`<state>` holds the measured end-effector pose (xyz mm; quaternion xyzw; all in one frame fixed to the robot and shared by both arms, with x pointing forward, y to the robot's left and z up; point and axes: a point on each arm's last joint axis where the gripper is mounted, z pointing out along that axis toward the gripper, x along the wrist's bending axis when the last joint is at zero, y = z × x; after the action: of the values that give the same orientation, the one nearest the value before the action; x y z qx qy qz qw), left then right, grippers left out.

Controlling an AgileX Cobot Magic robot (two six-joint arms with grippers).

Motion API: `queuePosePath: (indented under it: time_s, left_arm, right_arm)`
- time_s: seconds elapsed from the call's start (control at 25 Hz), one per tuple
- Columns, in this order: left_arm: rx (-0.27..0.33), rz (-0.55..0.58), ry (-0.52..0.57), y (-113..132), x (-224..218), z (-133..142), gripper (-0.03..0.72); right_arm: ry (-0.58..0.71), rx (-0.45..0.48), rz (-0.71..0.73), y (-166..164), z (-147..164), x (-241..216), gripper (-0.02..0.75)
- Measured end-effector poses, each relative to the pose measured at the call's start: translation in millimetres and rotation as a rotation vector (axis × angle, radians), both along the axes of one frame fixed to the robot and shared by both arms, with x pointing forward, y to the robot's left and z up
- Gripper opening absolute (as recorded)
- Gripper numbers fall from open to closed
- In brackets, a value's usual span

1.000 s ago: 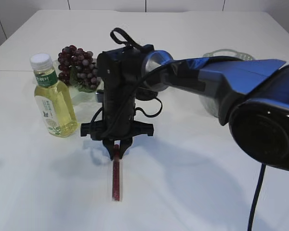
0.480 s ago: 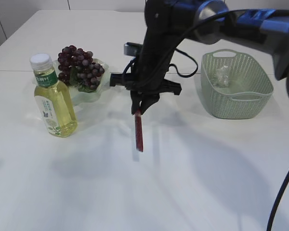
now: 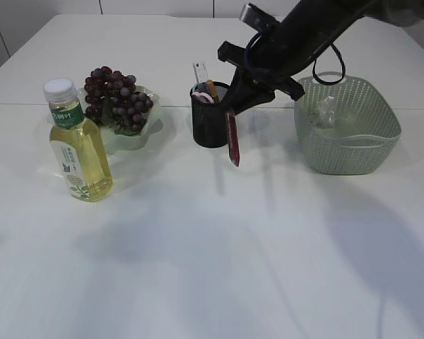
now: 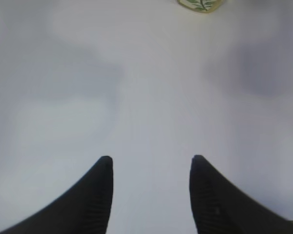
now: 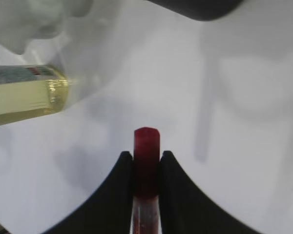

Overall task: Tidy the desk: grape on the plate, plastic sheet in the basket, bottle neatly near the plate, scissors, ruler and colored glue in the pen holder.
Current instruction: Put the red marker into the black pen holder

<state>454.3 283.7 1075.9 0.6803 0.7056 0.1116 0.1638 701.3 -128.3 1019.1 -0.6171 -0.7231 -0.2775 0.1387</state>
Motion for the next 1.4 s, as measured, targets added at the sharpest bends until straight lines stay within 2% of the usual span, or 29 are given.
queuePosePath:
  time_s: [0.12, 0.2, 0.56, 0.8, 1.08, 1.4]
  left_arm:
    - [0.000, 0.000, 0.000, 0.0, 0.0, 0.0, 0.372]
    - [0.000, 0.000, 0.000, 0.0, 0.0, 0.0, 0.372]
    - [0.000, 0.000, 0.000, 0.0, 0.0, 0.0, 0.372]
    - [0.002, -0.001, 0.026, 0.1, -2.2, -0.9, 0.372]
    - [0.002, -0.001, 0.028, 0.1, -2.4, -1.0, 0.372]
    - [0.002, -0.001, 0.032, 0.1, -2.7, -1.1, 0.372]
  right_arm:
    - [-0.109, 0.086, 0.037, -7.5, 7.6, 8.7, 0.122]
    - [-0.199, 0.108, 0.045, -11.8, 10.9, 15.6, 0.122]
    - [-0.657, 0.111, 0.086, -14.2, 24.2, 42.9, 0.122]
    - [-0.897, 0.094, 0.082, -14.3, 22.5, 59.3, 0.122]
    - [-1.025, 0.142, 0.056, -11.5, 4.7, 72.9, 0.121]
    - [-1.082, 0.099, 0.096, -11.4, -3.9, 76.3, 0.121]
